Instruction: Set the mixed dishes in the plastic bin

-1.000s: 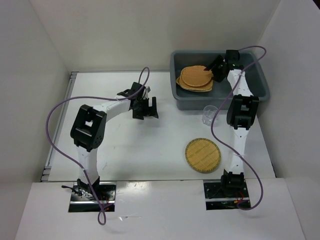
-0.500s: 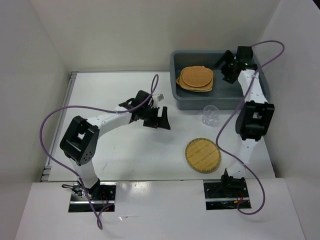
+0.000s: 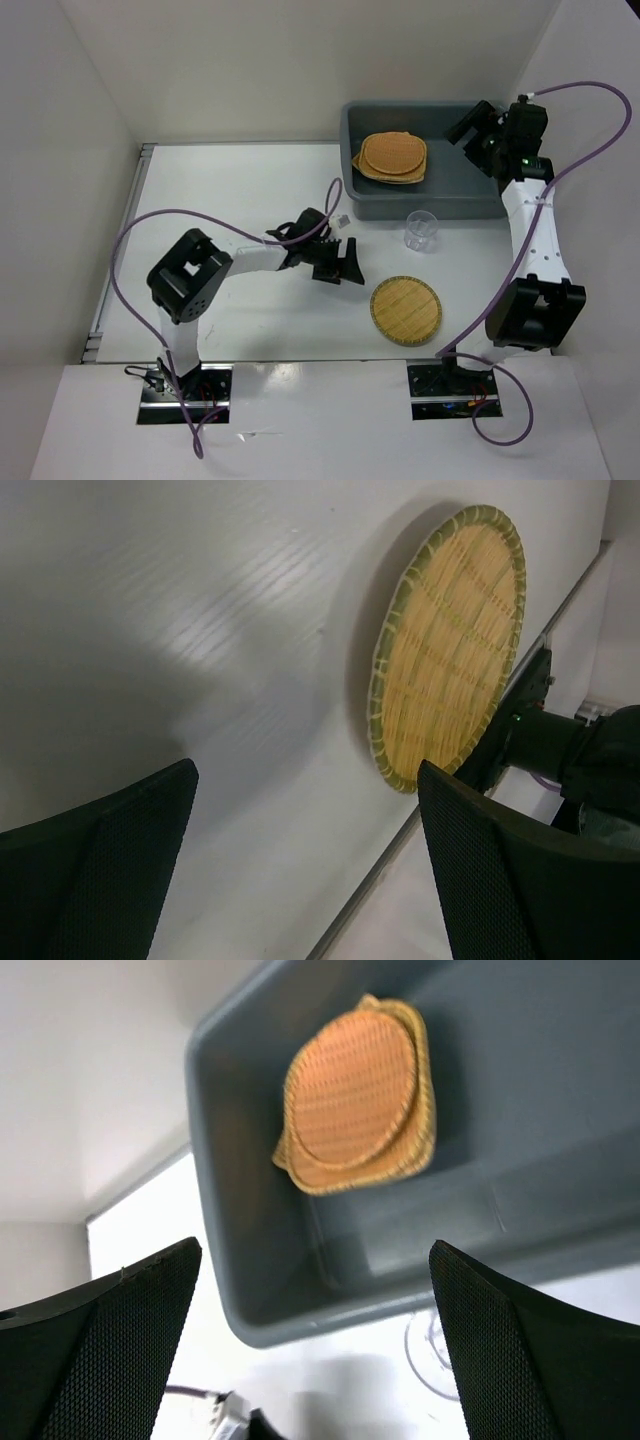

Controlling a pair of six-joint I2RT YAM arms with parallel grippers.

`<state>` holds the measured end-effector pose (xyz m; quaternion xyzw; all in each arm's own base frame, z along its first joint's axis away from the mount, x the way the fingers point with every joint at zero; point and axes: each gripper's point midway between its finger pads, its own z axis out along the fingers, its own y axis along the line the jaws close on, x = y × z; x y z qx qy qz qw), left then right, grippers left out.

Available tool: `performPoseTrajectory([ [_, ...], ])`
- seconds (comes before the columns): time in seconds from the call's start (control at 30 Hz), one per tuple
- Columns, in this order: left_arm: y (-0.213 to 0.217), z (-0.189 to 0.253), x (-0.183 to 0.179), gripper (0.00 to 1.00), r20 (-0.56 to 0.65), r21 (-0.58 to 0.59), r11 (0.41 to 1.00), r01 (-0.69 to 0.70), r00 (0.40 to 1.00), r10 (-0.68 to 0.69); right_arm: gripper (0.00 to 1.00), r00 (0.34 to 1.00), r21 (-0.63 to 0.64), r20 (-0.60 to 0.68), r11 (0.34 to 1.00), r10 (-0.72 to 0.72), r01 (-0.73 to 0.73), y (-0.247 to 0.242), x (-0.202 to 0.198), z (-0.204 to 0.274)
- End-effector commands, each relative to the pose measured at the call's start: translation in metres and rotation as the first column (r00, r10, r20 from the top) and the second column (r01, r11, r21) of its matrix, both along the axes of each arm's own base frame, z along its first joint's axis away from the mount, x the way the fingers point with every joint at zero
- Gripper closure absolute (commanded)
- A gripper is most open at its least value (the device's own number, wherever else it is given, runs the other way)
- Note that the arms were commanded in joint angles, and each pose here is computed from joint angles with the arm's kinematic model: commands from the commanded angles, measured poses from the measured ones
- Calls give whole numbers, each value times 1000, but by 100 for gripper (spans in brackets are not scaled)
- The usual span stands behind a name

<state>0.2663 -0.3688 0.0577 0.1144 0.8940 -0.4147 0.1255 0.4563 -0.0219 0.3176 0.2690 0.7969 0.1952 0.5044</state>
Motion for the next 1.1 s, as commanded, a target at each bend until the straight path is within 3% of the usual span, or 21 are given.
performPoseTrajectory([
  [0.0,-35,8,4,4,28,-82,996,40,999,-38,0,1000,-40,6,999,8,-8,2,-19,1],
  [0.3,-62,-23,2,10,-52,-104,991,82,995,-88,0,1000,-76,5,997,-23,23,-1,-49,7],
  [0.67,-92,-49,-32,40,-128,-126,973,192,970,-208,0,998,-88,-14,995,-53,52,-6,-52,-2],
  [0.93,-96,-51,-48,52,-144,-115,969,219,962,-234,0,998,-90,-32,994,-61,58,-8,-51,-10],
  [1.07,-97,-53,-52,73,-147,-104,970,221,961,-235,0,997,-82,-32,995,-65,62,-8,-51,-10],
])
